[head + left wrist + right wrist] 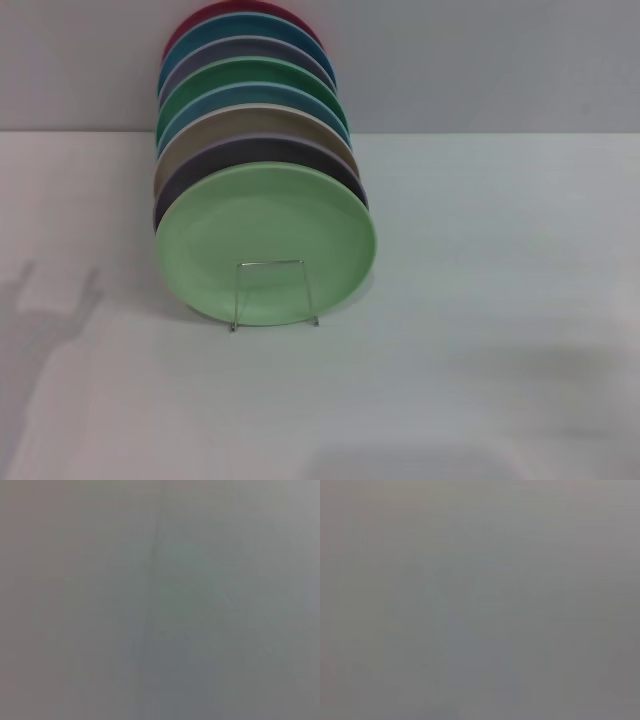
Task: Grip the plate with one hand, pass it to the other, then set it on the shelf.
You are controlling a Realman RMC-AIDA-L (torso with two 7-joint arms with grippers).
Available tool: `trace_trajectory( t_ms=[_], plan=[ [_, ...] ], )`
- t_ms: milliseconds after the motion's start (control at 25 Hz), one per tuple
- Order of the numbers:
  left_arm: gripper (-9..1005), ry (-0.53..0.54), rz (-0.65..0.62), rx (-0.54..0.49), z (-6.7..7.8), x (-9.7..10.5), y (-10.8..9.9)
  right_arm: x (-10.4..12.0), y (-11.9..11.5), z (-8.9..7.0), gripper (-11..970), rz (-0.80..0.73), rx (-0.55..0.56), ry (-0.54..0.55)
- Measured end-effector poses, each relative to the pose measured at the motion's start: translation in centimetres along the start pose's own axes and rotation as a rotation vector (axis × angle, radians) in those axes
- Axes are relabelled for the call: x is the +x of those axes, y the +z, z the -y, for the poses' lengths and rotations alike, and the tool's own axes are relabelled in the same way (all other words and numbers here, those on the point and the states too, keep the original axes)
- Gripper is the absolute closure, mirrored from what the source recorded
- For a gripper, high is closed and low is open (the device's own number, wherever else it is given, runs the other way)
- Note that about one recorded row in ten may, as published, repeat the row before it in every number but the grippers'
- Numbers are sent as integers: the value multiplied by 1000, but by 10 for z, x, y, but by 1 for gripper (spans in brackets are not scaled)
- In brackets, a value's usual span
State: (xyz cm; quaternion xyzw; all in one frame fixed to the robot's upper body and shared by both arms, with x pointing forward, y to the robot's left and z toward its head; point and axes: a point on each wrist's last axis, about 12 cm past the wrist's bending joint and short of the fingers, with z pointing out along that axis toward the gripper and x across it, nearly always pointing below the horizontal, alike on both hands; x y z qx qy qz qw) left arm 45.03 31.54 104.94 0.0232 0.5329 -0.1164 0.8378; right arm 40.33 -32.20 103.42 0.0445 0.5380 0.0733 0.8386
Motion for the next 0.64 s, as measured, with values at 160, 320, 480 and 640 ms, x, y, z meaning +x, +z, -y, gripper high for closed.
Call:
trace_trajectory(
  t_ms=[160,320,480,640],
  plan=[
    [152,9,-17,-30,-5,2,2,1,3,9,512,-28,-11,15],
    [150,9,-16,-42,-8,2,3,4,6,8,461,-45,-10,13],
    [150,17,-25,-67,-11,2,4,11,14,2,424,-62,-5,-16],
    [150,23,-31,-80,-11,4,2,14,27,0,424,-59,-26,-16]
  ],
)
